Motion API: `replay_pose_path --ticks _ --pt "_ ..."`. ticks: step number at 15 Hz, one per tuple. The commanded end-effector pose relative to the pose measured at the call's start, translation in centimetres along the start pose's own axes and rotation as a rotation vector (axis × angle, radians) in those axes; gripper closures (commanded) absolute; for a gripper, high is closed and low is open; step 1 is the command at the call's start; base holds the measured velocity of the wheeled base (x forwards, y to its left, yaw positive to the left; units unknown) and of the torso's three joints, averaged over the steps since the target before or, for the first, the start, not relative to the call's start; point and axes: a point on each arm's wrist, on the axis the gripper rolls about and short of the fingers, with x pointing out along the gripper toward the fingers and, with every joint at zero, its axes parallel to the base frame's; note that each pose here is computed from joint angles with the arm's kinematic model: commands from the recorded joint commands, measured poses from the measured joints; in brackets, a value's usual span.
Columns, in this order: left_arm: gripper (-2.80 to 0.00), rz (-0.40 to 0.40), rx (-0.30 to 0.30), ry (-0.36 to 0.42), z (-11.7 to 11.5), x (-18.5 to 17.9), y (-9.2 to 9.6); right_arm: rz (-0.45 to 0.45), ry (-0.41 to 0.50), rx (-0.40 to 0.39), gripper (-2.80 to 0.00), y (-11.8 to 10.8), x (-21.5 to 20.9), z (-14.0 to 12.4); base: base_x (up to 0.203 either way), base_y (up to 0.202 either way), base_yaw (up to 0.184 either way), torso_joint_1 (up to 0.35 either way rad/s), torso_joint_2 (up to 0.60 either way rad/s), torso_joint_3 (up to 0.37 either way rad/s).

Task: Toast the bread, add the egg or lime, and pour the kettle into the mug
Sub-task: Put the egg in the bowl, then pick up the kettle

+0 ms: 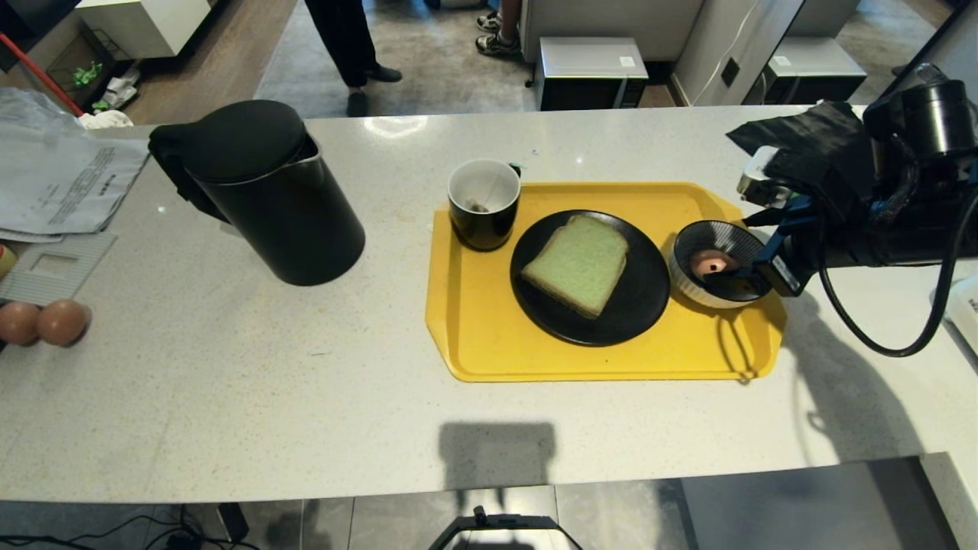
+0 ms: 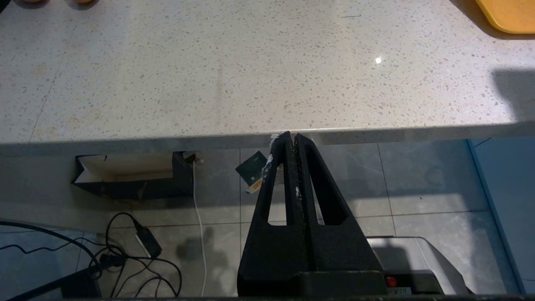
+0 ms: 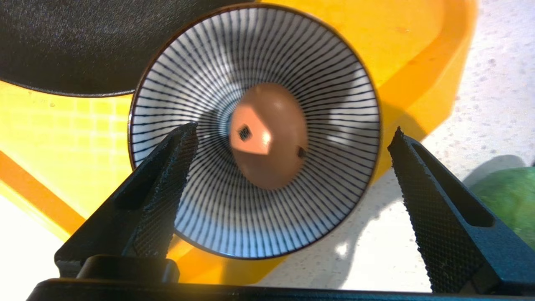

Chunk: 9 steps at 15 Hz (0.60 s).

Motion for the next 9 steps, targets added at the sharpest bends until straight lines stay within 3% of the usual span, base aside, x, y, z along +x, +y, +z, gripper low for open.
replay_pose_path --ticks 1,3,5,9 --pt "0.00 0.001 -0.001 0.016 -0.5 0.1 0.0 -0.019 -0.023 0.001 -2.80 -0.3 -0.7 0.2 0.000 0.000 0.000 0.000 0.00 0.000" --pt "0.00 0.001 -0.001 0.016 -0.5 0.1 0.0 -0.050 -0.067 0.010 -2.80 -0.7 -0.9 0.6 0.000 0.000 0.000 0.000 0.00 0.000" --pt "0.00 0.001 -0.001 0.016 -0.5 0.1 0.0 -0.094 -0.168 0.033 -2.80 -1.3 -1.8 1.7 0.000 0.000 0.000 0.000 0.00 0.000" --pt "0.00 0.001 -0.001 0.016 -0.5 0.1 0.0 -0.124 -0.396 0.164 -2.80 -2.3 -5.2 3.9 0.000 0.000 0.000 0.000 0.00 0.000"
